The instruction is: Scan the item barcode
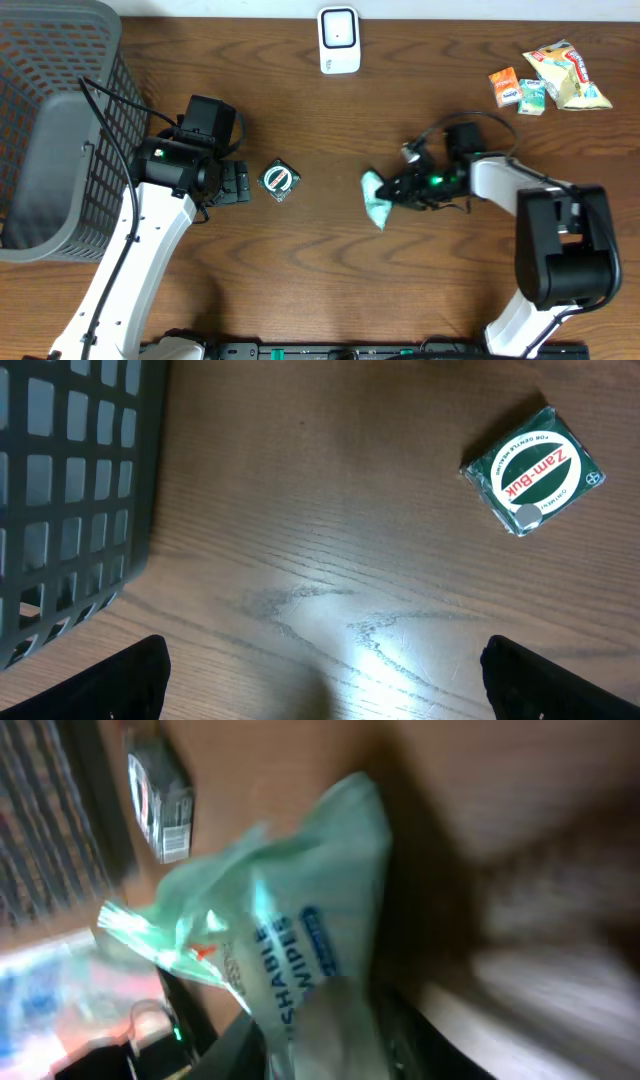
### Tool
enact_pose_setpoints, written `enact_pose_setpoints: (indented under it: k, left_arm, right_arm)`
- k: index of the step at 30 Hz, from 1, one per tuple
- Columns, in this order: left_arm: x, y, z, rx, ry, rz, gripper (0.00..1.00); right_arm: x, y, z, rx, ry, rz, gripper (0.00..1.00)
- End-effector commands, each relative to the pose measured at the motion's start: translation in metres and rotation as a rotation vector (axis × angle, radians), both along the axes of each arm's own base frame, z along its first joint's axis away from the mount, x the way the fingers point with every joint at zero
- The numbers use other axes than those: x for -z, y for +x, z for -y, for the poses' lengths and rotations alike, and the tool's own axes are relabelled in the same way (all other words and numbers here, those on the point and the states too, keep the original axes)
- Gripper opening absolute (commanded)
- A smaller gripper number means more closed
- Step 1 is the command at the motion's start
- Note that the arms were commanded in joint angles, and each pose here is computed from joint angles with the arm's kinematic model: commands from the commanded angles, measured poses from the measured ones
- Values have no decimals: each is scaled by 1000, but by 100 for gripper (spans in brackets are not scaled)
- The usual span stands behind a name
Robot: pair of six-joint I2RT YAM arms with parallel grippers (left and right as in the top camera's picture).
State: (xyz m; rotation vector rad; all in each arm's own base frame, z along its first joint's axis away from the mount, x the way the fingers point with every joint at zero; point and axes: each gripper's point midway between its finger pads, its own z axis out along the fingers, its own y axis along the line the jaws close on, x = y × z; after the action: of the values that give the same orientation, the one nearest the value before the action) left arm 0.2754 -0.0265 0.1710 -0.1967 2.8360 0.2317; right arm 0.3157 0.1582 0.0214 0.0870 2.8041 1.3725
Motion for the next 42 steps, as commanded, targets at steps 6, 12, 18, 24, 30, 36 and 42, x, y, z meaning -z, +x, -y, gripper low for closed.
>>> enact_pose_setpoints:
  k: [6,12,18,24,30,36,42]
  left_arm:
    - [1,0,-3,-7,10,-5,98]
    - [1,0,-3,-7,10,-5,98]
    - [1,0,-3,-7,10,-5,98]
    - [1,0,-3,-7,10,-5,98]
    - [1,0,-3,-7,10,-5,98]
    - [1,0,-3,-7,10,-5,98]
    - [1,0,-3,-7,10,-5,98]
  right_arm:
    - [-28,31,71,145,-78,-45,45]
    - [-59,25,91,7,-370,-46,55]
    - [-55,8,58,-166,-501,-15,39]
    - [-44,10,43,-166,-738,15,1]
    - [-44,4,22,-206,-744,36,1]
    - [-37,2,28,-171,-886,46,1]
    - [-9,-1,26,-160,-891,76,1]
